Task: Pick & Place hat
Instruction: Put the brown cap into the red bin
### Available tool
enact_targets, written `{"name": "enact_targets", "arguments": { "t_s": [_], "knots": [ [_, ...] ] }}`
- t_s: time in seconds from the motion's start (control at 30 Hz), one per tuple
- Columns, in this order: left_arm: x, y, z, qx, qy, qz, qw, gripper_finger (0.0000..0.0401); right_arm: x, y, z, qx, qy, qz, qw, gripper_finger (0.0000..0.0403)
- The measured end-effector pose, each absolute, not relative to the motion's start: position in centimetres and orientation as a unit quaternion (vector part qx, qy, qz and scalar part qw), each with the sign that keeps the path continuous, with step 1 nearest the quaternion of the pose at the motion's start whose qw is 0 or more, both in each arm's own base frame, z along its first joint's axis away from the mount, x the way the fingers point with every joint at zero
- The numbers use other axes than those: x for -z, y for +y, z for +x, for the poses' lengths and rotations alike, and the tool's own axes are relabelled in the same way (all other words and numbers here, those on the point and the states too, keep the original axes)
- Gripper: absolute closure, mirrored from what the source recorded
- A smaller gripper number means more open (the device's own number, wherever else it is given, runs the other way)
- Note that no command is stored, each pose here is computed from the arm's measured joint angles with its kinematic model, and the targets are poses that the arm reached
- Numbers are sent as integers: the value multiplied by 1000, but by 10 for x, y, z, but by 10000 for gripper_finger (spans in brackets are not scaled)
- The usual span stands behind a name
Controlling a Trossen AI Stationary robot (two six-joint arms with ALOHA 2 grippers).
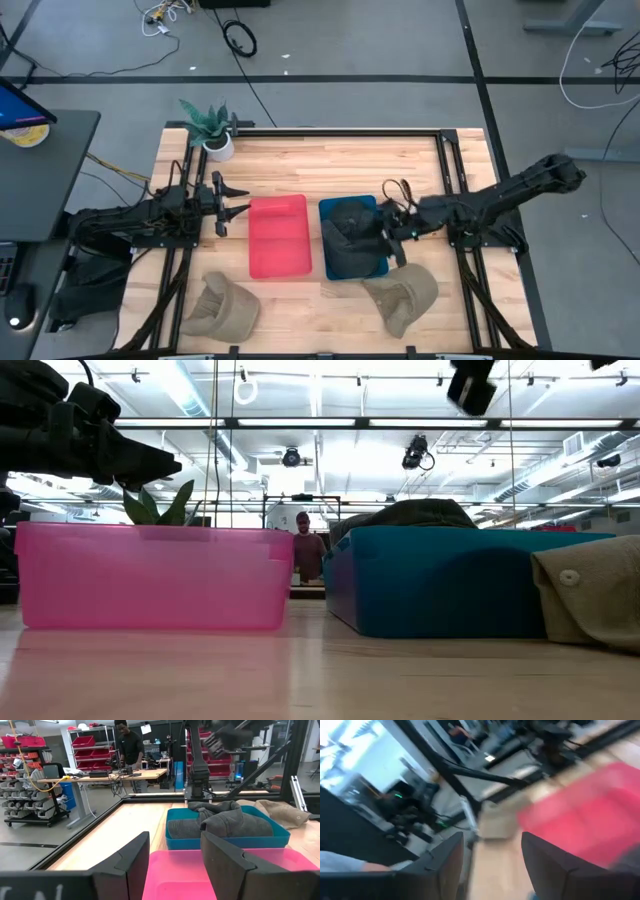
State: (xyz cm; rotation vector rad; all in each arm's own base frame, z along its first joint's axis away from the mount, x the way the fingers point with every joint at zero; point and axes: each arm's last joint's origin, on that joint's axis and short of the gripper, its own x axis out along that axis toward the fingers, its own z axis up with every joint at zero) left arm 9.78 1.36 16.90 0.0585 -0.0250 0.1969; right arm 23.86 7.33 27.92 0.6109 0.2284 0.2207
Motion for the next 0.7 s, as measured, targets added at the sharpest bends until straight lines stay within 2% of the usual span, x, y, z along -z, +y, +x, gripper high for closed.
{"name": "enact_targets", "arguments": {
  "t_s": [0.13, 0.43, 0.6, 0.7],
  "knots": [
    [-169, 14, 98, -98, -13, 29, 995, 220, -286, 94, 232, -107, 118, 310, 937, 197],
    [-169, 14, 98, -98, -13, 29, 995, 220, -310, 128, 212, -19, 232, 339, 912, 197],
    [-169, 14, 98, -98, -13, 29, 995, 220, -310, 144, 207, 29, 311, 366, 877, 197],
    [-169, 14, 98, -98, -12, 29, 995, 220, -301, 158, 210, 58, 374, 395, 837, 197]
  ]
}}
